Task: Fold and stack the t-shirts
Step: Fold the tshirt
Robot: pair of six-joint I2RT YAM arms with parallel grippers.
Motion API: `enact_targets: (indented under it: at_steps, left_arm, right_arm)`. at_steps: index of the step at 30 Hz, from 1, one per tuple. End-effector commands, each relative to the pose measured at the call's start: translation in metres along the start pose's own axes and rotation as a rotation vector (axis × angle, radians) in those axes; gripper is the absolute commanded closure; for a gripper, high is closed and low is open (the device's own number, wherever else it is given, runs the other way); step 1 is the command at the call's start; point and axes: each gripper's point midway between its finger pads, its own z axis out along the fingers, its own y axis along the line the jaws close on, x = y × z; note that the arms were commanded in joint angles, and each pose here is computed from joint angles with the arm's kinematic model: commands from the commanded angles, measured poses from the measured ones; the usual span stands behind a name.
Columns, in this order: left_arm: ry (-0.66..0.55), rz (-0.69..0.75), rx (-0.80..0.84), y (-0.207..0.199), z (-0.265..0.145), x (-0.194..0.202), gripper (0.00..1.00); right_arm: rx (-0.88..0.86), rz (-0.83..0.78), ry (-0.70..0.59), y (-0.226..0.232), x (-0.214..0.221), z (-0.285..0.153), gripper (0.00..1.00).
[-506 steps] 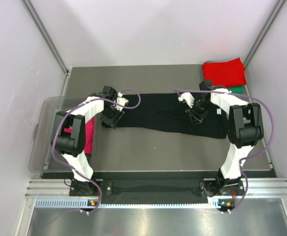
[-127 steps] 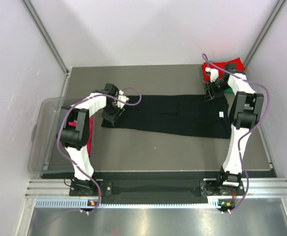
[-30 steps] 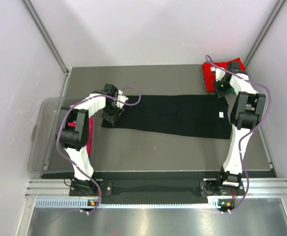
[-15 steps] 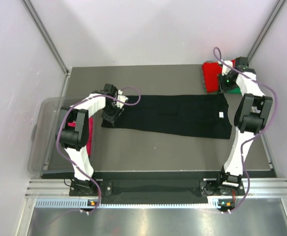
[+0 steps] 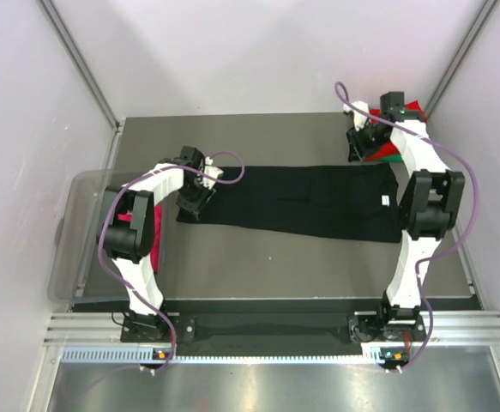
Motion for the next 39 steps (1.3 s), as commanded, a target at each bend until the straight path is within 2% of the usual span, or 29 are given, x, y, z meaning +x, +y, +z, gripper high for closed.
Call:
enact_targets:
  at_steps: [1, 5, 19, 39]
  left_arm:
    - [-0.033, -0.016, 0.012, -0.003, -0.006, -0.001, 0.55]
    - [-0.031, -0.018, 0.019, -0.004, -0.005, -0.002, 0.55]
    - [-0.020, -0.016, 0.020, -0.005, -0.002, 0.001, 0.55]
    - [-0.006, -0.017, 0.031, -0.007, 0.002, 0.005, 0.55]
  right_arm:
    - [-0.048, 0.035, 0.129, 0.003, 0.038, 0.011, 0.63]
    - [-0.023, 0.042, 0.192, -0.003, 0.055, 0.019, 0.62]
    - [0.014, 0.106, 0.277, -0.020, 0.081, 0.039, 0.59]
    - [0.034, 0.135, 0.267, -0.038, 0.084, 0.050, 0.59]
